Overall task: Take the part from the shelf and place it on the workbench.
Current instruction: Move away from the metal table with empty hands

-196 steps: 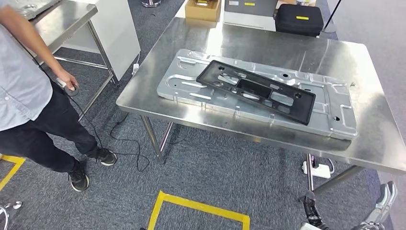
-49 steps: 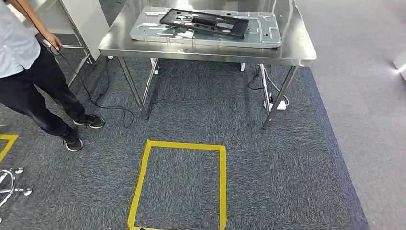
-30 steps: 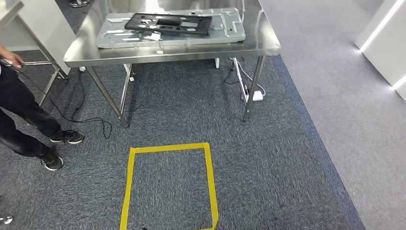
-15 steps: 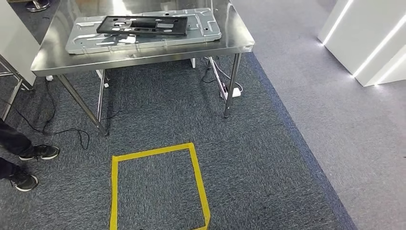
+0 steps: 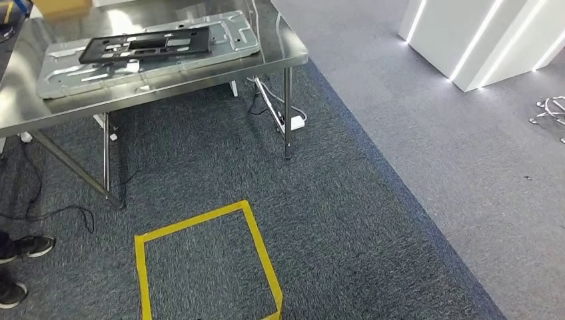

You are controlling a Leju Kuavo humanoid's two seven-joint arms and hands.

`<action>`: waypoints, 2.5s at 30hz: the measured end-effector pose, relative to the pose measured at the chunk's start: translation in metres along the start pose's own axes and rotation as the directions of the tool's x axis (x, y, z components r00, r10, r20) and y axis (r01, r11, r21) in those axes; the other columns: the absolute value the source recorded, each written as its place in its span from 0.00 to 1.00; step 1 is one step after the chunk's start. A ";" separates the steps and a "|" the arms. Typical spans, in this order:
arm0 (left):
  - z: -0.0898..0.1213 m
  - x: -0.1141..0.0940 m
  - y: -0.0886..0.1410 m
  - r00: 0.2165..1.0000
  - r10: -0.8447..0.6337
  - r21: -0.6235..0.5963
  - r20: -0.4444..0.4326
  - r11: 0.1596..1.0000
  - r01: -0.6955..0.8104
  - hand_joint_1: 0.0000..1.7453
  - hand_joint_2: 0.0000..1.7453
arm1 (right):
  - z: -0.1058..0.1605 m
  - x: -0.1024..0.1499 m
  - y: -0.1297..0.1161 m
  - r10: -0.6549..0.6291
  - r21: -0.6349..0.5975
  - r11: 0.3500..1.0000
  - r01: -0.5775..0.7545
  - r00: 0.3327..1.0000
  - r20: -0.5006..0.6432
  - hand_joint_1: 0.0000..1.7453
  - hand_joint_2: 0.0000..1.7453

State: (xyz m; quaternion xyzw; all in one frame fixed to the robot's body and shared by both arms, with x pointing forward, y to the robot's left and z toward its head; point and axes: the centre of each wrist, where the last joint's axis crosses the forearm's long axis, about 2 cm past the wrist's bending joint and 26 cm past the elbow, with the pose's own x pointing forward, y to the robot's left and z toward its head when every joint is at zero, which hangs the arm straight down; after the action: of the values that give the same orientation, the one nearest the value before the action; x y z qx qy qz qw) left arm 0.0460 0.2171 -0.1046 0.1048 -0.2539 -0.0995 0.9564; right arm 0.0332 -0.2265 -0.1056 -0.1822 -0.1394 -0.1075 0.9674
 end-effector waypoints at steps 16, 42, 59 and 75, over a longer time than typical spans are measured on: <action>0.001 -0.002 0.000 1.000 -0.001 0.014 -0.003 1.000 0.002 0.00 0.00 | 0.000 0.001 0.001 0.042 0.036 0.998 -0.043 0.998 0.038 0.00 0.00; 0.001 -0.002 0.000 1.000 -0.004 0.013 -0.007 1.000 0.004 0.00 0.00 | -0.001 0.001 0.000 0.043 0.046 0.998 -0.044 0.999 0.024 0.00 0.00; 0.000 0.001 -0.002 1.000 0.002 0.013 -0.001 1.000 -0.002 0.00 0.00 | -0.002 0.000 -0.002 0.047 0.043 0.998 -0.048 0.999 0.024 0.00 0.00; 0.001 0.000 -0.002 1.000 0.005 0.015 -0.007 1.000 -0.005 0.00 0.00 | -0.002 0.000 -0.003 0.061 0.042 0.997 -0.062 0.998 0.011 0.00 0.00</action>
State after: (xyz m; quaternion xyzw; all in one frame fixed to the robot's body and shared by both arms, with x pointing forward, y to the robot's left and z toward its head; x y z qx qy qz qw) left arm 0.0449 0.2150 -0.1043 0.1119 -0.2517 -0.0948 0.9566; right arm 0.0325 -0.2304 -0.1065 -0.1662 -0.1407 -0.0739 0.9732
